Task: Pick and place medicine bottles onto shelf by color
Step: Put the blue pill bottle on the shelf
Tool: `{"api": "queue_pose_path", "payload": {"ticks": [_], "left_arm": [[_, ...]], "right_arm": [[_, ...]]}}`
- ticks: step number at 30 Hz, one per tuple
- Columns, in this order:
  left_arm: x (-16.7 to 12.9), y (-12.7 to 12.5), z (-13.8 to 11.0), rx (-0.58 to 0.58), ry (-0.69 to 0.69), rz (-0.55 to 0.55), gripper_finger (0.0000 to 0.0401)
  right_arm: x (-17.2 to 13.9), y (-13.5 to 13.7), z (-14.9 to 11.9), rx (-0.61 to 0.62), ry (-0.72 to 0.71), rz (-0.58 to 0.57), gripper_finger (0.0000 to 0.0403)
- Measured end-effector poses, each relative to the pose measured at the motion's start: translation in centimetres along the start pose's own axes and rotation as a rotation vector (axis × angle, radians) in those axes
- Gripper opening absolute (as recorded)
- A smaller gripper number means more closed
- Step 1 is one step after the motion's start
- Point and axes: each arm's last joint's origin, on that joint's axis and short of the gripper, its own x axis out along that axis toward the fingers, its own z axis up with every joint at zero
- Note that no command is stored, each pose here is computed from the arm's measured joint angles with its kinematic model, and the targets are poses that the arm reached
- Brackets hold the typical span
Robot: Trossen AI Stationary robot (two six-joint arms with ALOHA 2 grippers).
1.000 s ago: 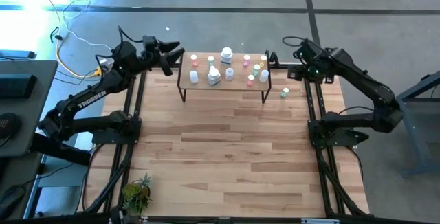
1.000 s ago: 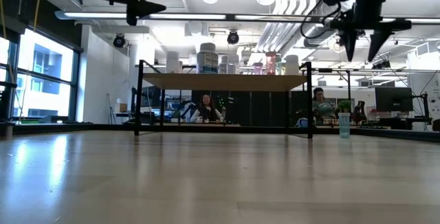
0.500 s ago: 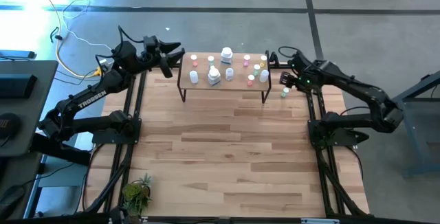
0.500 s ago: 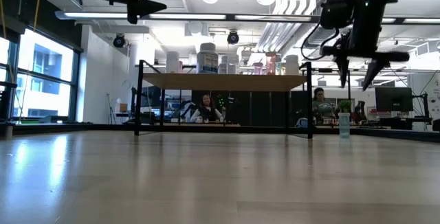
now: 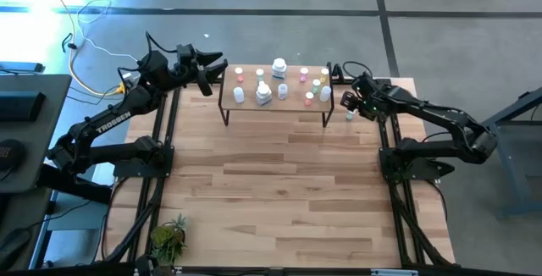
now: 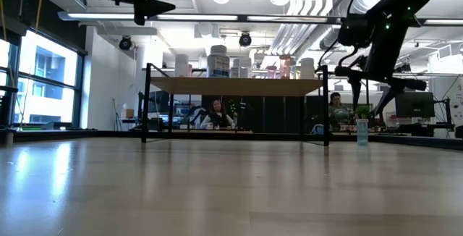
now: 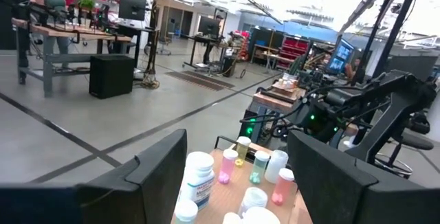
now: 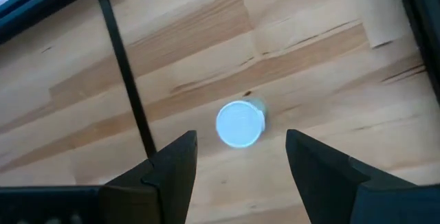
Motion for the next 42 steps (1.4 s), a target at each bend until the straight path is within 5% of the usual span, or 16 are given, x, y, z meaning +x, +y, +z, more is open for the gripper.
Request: {"api": "queue_pose_path", "payload": {"ticks": [22,35,42], "left_arm": [[0.0,0.0,-0.2,-0.006,0.015,0.003,0.0241],[0.0,0.1,-0.3,-0.011,0.027,0.006,0.0241],[0.0,0.1,-0.3,-0.011,0.027,0.006,0.0241]], "right_arm": [[0.8,0.2,-0.3,-0.013,-0.114,0.015,0.0212],[3.1,0.7,-1.3,-0.049,-0.081,-0.093,0.0211],[3.4,0.9,-1.3,-0.048,-0.08,-0.09,0.0175]]}}
